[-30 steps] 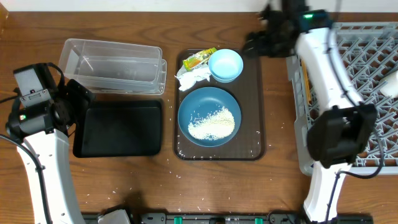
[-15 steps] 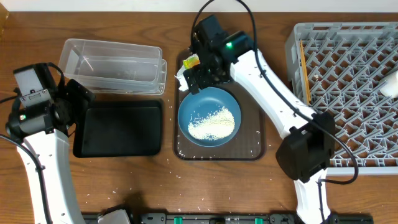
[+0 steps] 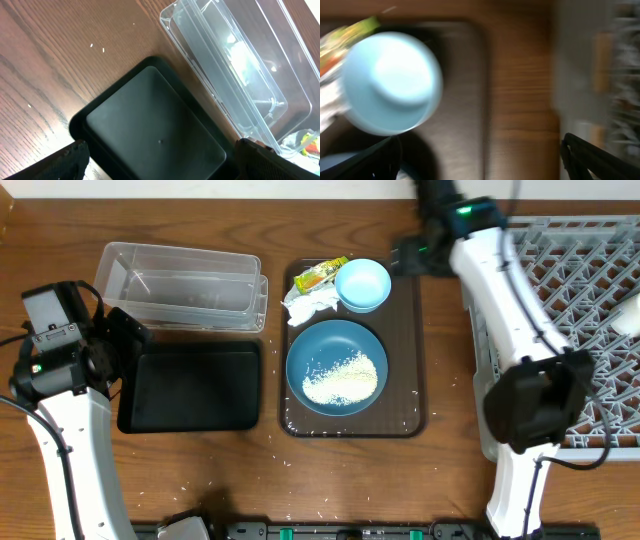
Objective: Sort waste into correct bins and load items into the dishwasher rack
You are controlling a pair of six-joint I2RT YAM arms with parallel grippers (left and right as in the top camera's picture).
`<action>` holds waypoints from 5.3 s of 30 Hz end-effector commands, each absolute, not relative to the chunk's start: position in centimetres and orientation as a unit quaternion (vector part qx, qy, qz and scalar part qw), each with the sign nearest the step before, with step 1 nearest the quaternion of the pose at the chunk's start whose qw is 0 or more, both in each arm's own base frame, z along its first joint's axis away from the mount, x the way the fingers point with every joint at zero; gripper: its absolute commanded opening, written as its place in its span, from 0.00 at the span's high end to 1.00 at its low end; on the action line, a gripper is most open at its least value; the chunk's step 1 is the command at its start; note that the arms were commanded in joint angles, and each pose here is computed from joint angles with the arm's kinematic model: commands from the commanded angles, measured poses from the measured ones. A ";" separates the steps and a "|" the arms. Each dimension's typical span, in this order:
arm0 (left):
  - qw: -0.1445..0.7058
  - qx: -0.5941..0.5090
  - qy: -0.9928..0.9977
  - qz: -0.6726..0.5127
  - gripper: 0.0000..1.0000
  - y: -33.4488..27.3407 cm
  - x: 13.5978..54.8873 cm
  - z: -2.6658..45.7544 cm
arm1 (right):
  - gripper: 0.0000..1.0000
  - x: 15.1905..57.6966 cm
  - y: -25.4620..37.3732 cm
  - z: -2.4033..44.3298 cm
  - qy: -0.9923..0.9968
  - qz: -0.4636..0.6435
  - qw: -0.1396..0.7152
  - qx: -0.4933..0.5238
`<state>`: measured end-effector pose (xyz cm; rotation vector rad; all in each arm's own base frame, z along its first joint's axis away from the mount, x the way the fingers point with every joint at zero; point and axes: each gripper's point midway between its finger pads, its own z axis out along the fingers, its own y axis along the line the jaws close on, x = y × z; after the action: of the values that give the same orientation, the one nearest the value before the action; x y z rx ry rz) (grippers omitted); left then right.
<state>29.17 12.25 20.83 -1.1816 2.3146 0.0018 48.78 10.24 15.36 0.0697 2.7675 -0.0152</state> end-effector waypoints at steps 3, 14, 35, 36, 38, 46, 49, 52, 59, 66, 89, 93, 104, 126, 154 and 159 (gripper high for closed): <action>0.276 -0.440 0.855 0.004 0.05 12.6 29.4 21.5 | 0.01 49.8 4.1 18.3 0.972 -0.006 0.216 0.095; 0.276 -0.440 0.855 0.004 0.05 12.6 29.4 21.5 | 0.01 49.9 -2.3 18.3 0.963 -0.023 0.216 0.157; 0.193 -0.271 0.892 -0.306 0.05 -3.1 30.9 23.0 | 0.01 49.9 -2.5 18.3 0.963 -0.023 0.216 0.159; 0.195 -0.242 0.899 -0.309 0.05 -4.4 31.0 23.1 | 0.01 49.9 -2.5 18.3 0.963 -0.023 0.216 0.159; 0.195 -0.171 0.911 -0.321 0.05 -8.2 31.0 23.5 | 0.01 49.9 -2.5 18.3 0.963 -0.023 0.216 0.159; 0.225 0.001 0.940 -0.255 0.05 -18.9 31.5 21.3 | 0.01 49.9 -2.5 18.3 0.963 -0.023 0.216 0.159; 0.225 0.043 0.949 -0.216 0.05 -21.8 32.0 19.4 | 0.01 49.9 -2.5 18.3 0.963 -0.023 0.216 0.159; 0.220 0.137 0.945 -0.202 0.05 -25.4 32.1 17.4 | 0.01 49.9 -2.5 18.3 0.963 -0.023 0.216 0.159; 0.225 0.214 0.942 -0.124 0.05 -29.4 32.2 11.9 | 0.01 49.9 -2.5 18.3 0.963 -0.023 0.216 0.159; 0.268 0.246 0.931 -0.038 0.13 -31.5 32.2 9.3 | 0.01 49.9 -2.5 18.3 0.963 -0.023 0.216 0.159; 0.239 0.229 0.943 -0.012 0.48 -32.8 31.1 4.0 | 0.01 49.9 -2.5 18.3 0.963 -0.023 0.216 0.159; 0.234 0.230 0.945 -0.008 0.54 -32.6 30.9 3.8 | 0.01 49.9 -2.5 18.3 0.963 -0.023 0.216 0.159; 0.208 0.236 0.949 -0.024 0.65 -32.9 29.6 3.0 | 0.01 49.9 -2.5 18.3 0.963 -0.023 0.216 0.159; 0.224 0.233 0.946 -0.035 0.91 -32.8 29.6 5.5 | 0.01 49.9 -2.5 18.3 0.963 -0.023 0.216 0.159; 0.312 0.153 0.934 -0.084 0.94 -29.8 29.7 16.9 | 0.01 49.9 -2.5 18.3 0.963 -0.023 0.216 0.159; 0.327 0.080 0.936 -0.105 0.94 -27.3 30.6 19.5 | 0.01 49.9 -2.5 18.3 0.963 -0.023 0.216 0.159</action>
<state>29.37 -29.24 17.16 0.3730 2.4908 -0.2620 49.78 -2.41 16.00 0.4266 2.7252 -0.0753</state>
